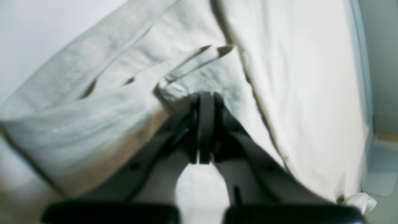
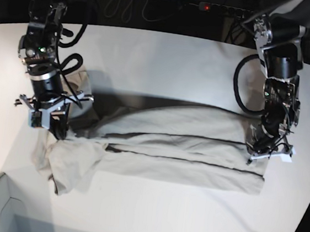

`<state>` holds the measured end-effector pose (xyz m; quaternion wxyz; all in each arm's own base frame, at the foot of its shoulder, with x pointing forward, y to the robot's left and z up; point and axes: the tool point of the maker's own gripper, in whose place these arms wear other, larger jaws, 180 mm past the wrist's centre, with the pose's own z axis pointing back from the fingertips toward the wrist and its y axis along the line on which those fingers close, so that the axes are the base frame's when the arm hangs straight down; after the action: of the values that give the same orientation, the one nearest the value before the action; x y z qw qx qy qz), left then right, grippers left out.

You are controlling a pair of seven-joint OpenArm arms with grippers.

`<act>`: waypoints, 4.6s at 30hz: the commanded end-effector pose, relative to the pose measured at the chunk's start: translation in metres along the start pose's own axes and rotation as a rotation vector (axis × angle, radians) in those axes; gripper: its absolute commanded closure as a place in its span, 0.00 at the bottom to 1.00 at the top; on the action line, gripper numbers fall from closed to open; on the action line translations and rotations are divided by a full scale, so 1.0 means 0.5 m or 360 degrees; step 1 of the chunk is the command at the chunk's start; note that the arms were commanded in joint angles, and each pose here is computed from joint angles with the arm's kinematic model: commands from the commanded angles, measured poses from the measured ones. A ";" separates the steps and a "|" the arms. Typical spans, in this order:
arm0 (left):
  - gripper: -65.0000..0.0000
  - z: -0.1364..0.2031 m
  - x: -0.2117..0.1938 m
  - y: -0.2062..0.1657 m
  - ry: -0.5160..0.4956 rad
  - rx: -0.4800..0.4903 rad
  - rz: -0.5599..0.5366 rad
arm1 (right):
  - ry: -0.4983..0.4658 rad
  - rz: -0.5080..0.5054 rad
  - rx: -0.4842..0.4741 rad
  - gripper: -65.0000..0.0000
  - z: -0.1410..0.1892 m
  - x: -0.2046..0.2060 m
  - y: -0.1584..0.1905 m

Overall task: Layout the t-shirt on the table in an organized manner, then fold the t-shirt properly
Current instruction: 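Adjust the grasp on the t-shirt edge with both grippers, then lift the t-shirt edge with both grippers and shake it out, then lay the t-shirt flat, pulling its edge away with both grippers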

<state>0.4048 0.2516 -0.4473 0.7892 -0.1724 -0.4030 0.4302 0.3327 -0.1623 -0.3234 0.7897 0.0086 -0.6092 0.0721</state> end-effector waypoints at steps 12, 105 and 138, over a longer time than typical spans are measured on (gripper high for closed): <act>0.99 0.045 0.071 -0.058 -0.0188 -0.0152 -0.0069 | -0.0085 0.0005 -0.0009 1.00 0.000 0.030 -0.008; 1.00 0.209 0.304 -0.530 -0.0753 -0.0817 -0.0728 | -0.0188 0.0440 0.0205 1.00 -0.132 0.305 -0.064; 1.00 0.192 0.246 -0.486 -0.0584 -0.0758 -0.0871 | -0.0182 0.0683 0.0192 1.00 -0.077 0.305 -0.094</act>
<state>0.4913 0.2129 -0.2109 0.7565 -0.1427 -0.6233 0.1373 0.4091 -0.1936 -0.2078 0.7452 -0.0727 -0.6052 0.2703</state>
